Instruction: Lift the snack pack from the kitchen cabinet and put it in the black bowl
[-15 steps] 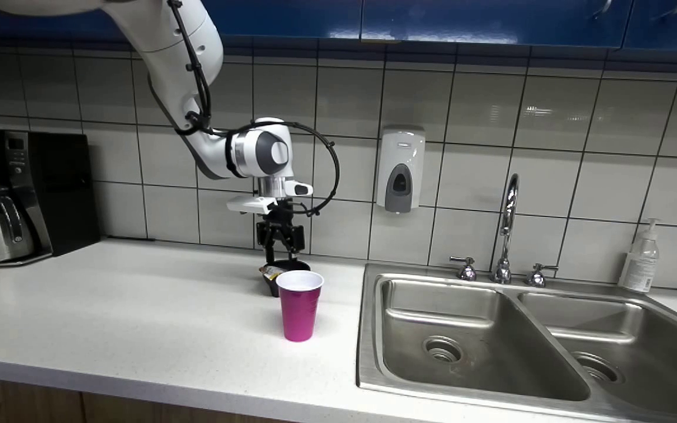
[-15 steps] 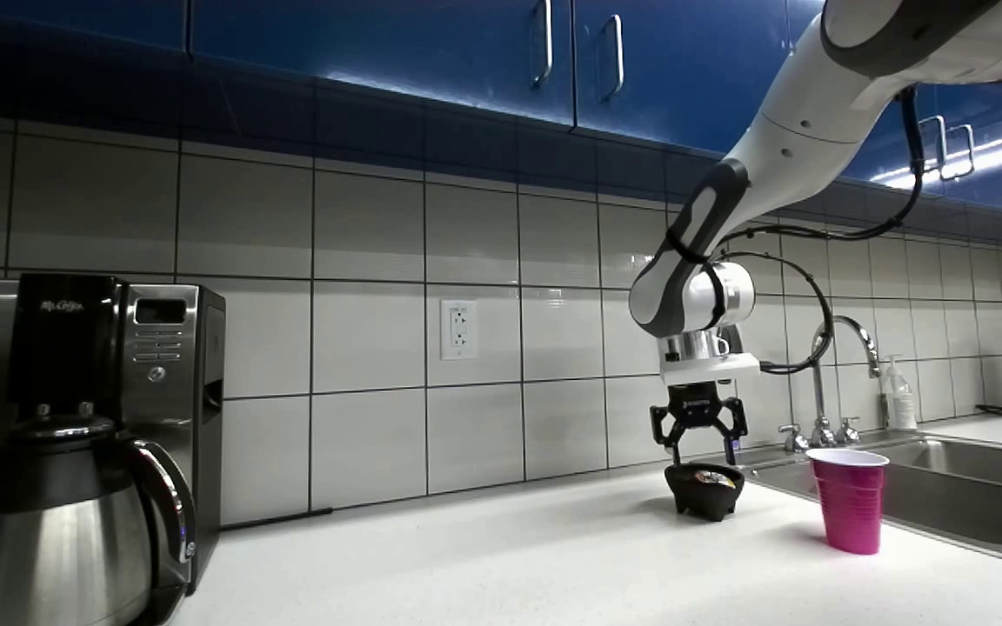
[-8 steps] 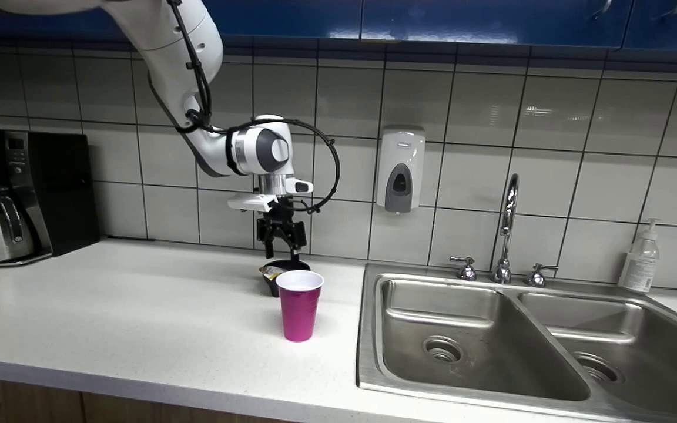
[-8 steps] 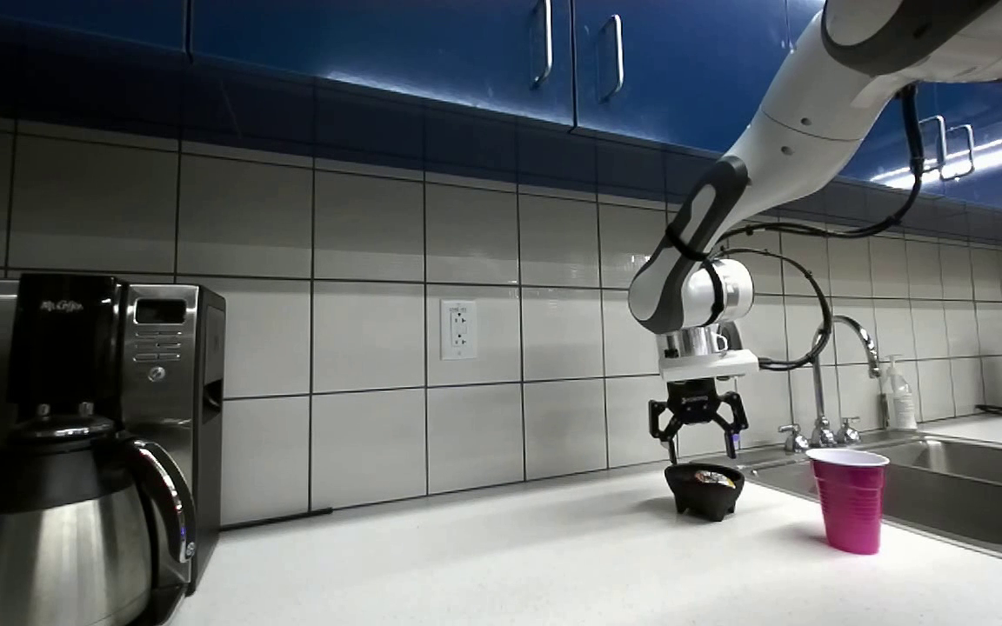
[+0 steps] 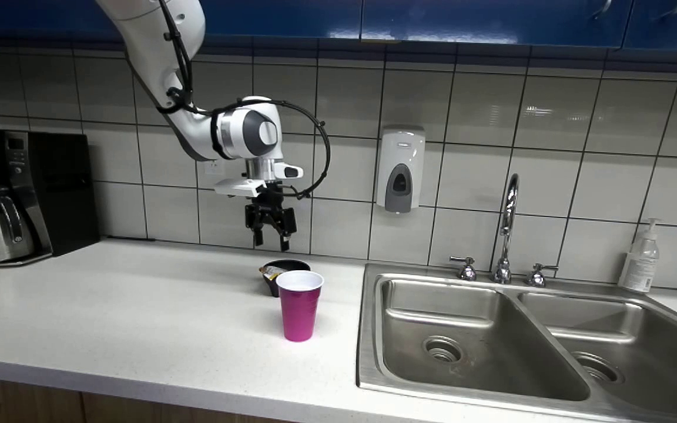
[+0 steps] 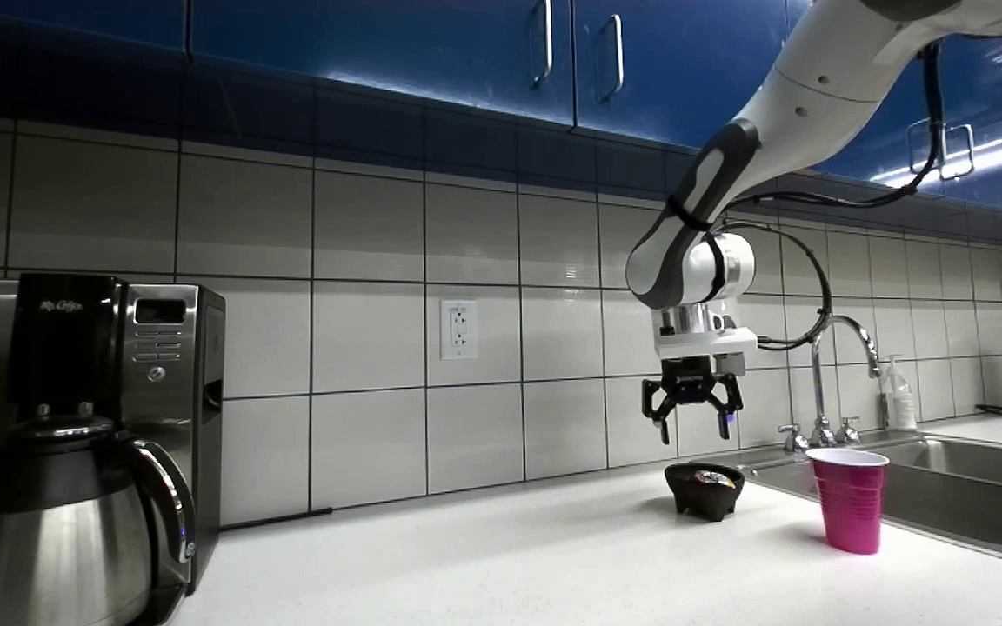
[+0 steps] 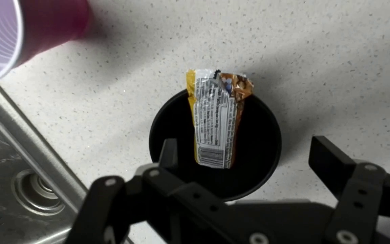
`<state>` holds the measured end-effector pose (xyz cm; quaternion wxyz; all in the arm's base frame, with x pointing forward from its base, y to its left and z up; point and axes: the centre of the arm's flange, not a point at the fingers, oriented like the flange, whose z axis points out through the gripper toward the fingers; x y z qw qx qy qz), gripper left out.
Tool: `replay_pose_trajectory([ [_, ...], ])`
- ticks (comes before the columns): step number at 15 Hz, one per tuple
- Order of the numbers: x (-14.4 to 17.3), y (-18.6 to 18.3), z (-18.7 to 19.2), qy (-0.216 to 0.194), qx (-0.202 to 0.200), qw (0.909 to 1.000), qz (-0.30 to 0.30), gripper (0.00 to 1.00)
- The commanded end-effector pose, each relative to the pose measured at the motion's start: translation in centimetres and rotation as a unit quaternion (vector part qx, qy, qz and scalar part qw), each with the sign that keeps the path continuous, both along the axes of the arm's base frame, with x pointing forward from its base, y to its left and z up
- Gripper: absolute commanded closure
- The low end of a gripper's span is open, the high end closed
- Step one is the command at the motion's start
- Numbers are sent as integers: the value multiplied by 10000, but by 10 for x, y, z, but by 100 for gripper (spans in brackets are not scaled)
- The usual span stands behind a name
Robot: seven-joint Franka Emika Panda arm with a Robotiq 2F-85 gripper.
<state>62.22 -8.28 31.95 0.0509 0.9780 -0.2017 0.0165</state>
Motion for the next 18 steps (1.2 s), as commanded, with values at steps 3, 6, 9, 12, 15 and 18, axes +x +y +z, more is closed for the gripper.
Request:
replay_pose_trajectory([
  [3, -60, 27, 28, -59, 79, 9994, 326, 0],
  [6, -89, 41, 35, -61, 108, 9988, 471, 0],
  [9, -119, 53, 42, -93, 126, 9979, 621, 0],
  [12, -148, 64, 50, -134, 125, 9966, 805, 0],
  [15, -176, 74, 57, -180, 106, 9950, 981, 0],
  [18, -197, 81, 63, -205, 137, 9942, 1043, 0],
])
